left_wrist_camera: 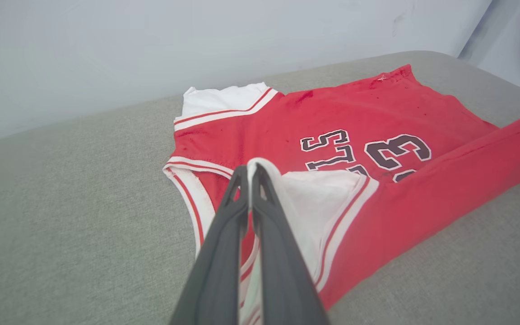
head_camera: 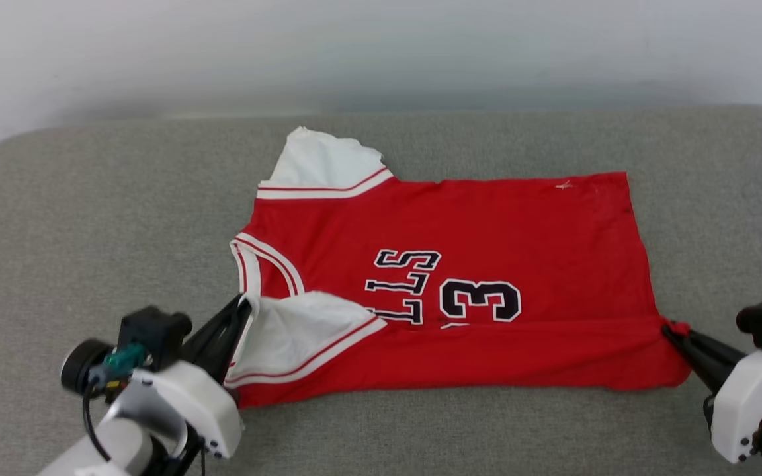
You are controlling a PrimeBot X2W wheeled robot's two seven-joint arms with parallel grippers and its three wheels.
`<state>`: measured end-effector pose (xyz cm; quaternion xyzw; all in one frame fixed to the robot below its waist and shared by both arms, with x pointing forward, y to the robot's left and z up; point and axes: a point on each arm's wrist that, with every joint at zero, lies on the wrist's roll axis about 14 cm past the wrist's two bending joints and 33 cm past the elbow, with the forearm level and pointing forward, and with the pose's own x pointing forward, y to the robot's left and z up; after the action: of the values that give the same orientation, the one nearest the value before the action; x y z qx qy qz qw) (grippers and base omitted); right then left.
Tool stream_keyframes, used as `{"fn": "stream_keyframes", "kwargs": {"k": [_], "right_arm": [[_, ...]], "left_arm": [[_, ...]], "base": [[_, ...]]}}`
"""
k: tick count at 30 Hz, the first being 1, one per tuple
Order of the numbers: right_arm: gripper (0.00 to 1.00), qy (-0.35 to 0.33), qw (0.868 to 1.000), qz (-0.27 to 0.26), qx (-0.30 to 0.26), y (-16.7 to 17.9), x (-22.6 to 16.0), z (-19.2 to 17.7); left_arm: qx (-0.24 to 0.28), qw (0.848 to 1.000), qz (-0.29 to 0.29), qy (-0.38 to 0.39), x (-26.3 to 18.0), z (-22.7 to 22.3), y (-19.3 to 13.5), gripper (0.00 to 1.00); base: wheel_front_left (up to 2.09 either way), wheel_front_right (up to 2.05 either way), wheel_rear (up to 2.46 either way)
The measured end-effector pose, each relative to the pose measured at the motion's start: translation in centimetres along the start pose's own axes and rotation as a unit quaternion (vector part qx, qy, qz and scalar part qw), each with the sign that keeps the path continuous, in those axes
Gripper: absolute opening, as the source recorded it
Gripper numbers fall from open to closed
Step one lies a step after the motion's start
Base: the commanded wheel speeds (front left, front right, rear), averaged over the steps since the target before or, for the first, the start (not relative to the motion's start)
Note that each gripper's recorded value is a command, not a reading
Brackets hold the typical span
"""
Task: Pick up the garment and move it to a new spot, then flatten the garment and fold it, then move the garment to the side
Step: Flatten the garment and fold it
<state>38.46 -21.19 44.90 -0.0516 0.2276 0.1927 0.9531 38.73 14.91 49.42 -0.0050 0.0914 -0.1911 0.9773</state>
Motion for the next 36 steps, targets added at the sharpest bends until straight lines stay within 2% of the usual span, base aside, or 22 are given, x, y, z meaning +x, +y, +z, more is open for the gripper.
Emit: {"fn": "stream_keyframes", "kwargs": {"k": [7, 13, 21, 28, 29, 30, 31, 36], "right_arm": [[0.00, 0.027, 1.000, -0.004, 0.008, -1.3, 2.8, -0.2], [0.00, 0.067, 0.998, 0.008, 0.014, -1.1, 5.2, -2.2], [0.00, 0.110, 0.994, 0.014, 0.022, -1.3, 7.0, -4.9], [0.00, 0.103, 0.994, 0.016, 0.024, -1.1, 7.1, -4.7], [0.30, 0.102, 0.994, 0.017, 0.025, -1.0, 7.1, -4.6], [0.69, 0.099, 0.995, 0.018, 0.027, -0.9, 7.0, -4.4], [1.00, 0.097, 0.995, 0.017, 0.029, -0.8, 6.8, -4.3], [1.00, 0.066, 0.997, 0.017, 0.021, -0.7, 6.1, -2.4]], "left_arm": [[0.013, 1.000, -0.010, 0.011, 5.1, -0.4, 1.4, 0.00], [0.009, 0.998, 0.000, 0.054, 7.8, -3.6, 3.1, 0.00], [-0.018, 0.991, -0.002, 0.133, 8.5, -9.8, 3.4, 0.00], [-0.021, 0.990, -0.007, 0.143, 8.5, -10.5, 3.1, 0.00], [-0.019, 0.990, -0.007, 0.140, 8.5, -10.3, 3.1, 0.01], [-0.018, 0.991, -0.006, 0.136, 8.4, -10.0, 3.2, 0.62], [-0.015, 0.991, -0.005, 0.134, 8.3, -9.9, 3.2, 1.00], [0.017, 0.995, 0.002, 0.100, 8.1, -6.7, 4.4, 1.00]], "base": [[0.00, 0.00, 0.00], [0.00, 0.00, 0.00], [0.00, 0.00, 0.00], [0.00, 0.00, 0.00], [0.00, 0.00, 0.00], [0.00, 0.00, 0.00], [0.00, 0.00, 0.00], [0.00, 0.00, 0.00]]}}
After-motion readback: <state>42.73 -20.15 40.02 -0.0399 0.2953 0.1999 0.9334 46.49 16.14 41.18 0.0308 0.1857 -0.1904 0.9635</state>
